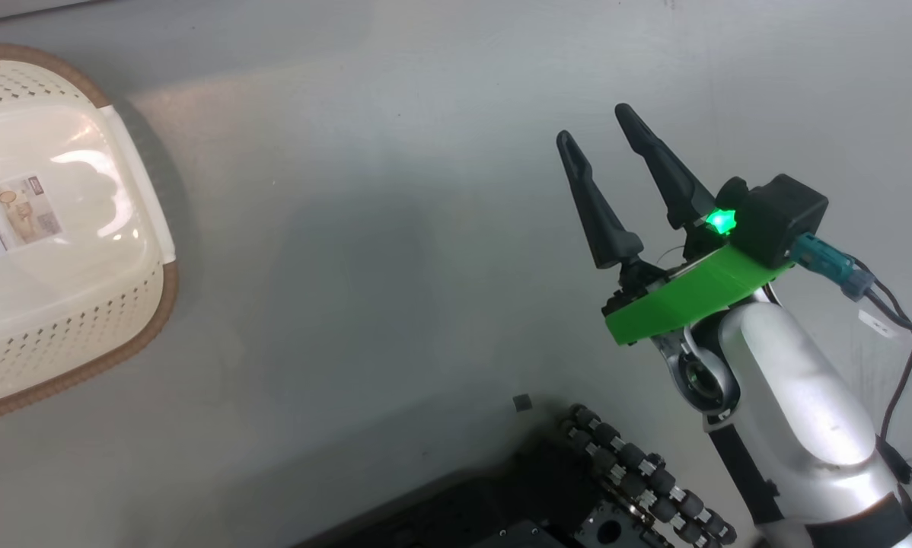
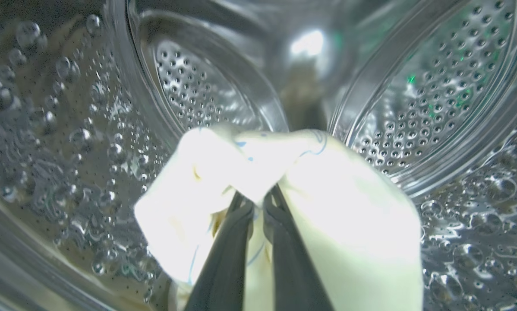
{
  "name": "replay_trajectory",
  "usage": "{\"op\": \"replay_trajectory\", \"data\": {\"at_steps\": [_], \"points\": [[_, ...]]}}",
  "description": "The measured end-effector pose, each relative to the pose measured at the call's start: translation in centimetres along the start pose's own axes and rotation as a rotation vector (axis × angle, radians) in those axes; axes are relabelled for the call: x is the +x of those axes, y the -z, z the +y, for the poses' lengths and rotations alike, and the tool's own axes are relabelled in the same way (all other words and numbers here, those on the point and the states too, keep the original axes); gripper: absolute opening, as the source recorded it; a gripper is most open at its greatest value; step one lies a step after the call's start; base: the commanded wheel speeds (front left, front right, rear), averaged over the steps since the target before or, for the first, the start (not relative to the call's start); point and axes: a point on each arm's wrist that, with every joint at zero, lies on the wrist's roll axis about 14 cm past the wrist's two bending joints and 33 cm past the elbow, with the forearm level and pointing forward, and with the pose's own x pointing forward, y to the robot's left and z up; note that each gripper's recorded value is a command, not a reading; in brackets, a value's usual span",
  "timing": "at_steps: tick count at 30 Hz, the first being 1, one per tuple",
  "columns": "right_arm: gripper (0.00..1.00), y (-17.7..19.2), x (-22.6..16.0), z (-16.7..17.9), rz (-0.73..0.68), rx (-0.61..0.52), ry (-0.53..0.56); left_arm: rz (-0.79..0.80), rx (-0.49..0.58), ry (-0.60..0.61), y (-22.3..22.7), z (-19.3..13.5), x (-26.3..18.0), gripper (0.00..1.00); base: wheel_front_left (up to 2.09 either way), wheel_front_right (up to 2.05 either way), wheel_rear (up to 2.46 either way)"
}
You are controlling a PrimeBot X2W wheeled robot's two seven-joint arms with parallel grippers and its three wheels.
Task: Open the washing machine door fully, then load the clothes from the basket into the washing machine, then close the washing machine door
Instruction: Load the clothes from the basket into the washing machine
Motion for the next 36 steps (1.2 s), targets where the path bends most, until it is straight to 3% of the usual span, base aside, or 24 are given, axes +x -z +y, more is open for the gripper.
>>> {"op": "replay_trajectory", "data": {"at_steps": [4, 5, 6, 7, 25, 36], "points": [[1.0, 0.1, 0.1, 0.2, 0.003, 0.001, -0.006, 0.093, -0.042, -0.013, 2.3, 0.1, -0.3, 0.0, 0.0, 0.0, 0.0], [1.0, 0.2, 0.1, 0.2, 0.003, 0.001, -0.006, 0.102, -0.047, -0.013, 2.5, 0.0, -0.3, 0.15, 0.0, 0.0, 0.0], [1.0, 0.2, 0.1, 0.2, 0.004, 0.002, -0.005, 0.113, -0.053, -0.012, 2.7, -0.1, -0.3, 0.63, 0.0, 0.0, 0.0], [1.0, 0.2, 0.1, 0.2, 0.005, 0.002, -0.005, 0.128, -0.061, -0.011, 3.0, -0.2, -0.4, 1.0, 0.0, 0.0, 0.0], [1.0, -2.0, 0.6, 0.8, -0.058, -0.002, -0.019, 0.198, -0.139, -0.014, 4.4, -0.8, -3.8, 1.0, 0.0, 0.0, 0.0], [1.0, -5.1, 0.2, 1.5, -0.138, -0.015, -0.034, 0.16, -0.096, 0.014, 3.0, -0.4, -8.1, 1.0, 0.0, 0.0, 0.0]]}}
